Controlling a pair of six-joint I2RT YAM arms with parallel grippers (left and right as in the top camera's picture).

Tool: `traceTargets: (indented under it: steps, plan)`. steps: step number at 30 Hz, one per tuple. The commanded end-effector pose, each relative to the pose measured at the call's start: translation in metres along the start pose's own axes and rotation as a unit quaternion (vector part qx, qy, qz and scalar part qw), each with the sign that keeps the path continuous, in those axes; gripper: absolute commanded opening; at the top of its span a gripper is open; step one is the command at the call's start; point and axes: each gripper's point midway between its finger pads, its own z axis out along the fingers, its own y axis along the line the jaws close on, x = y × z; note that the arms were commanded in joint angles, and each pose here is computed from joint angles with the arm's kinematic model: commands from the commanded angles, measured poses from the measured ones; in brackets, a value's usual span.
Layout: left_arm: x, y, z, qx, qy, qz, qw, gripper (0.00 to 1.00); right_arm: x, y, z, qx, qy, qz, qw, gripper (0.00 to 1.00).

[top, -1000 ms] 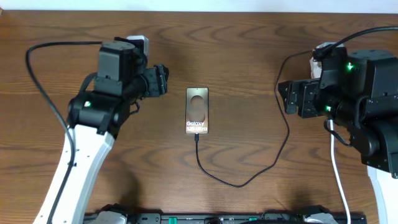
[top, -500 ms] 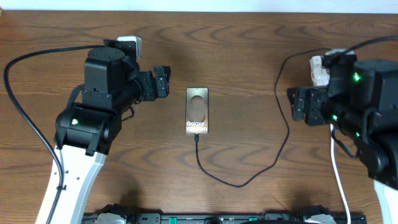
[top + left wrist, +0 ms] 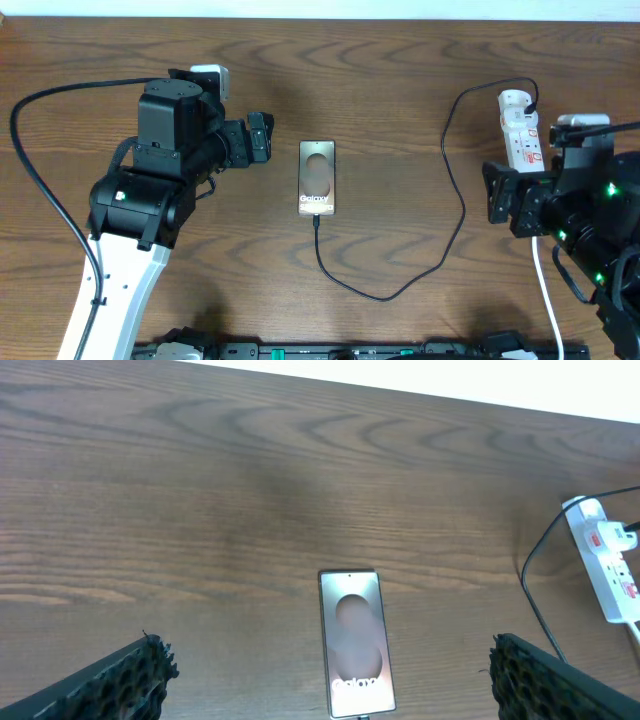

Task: Plug charger to phone and switch on socket
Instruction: 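Move the right gripper toward the white power strip's switch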

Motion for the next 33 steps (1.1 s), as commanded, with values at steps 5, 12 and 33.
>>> traceTargets:
  steps: [5,12,33]
  plan:
    - [-0.002,0.000,-0.002,-0.001,-0.002,0.001,1.000,0.98,0.010,-0.010,0.013,0.027,0.023,0.007,0.999,0.95]
    - [-0.002,0.000,-0.002,-0.001,-0.002,0.001,1.000,0.98,0.016,-0.012,0.038,0.037,0.062,0.034,0.997,0.99]
    - [-0.002,0.000,-0.002,-0.001,-0.002,0.001,1.000,0.98,0.043,-0.164,0.183,0.091,0.177,0.241,0.950,0.99]
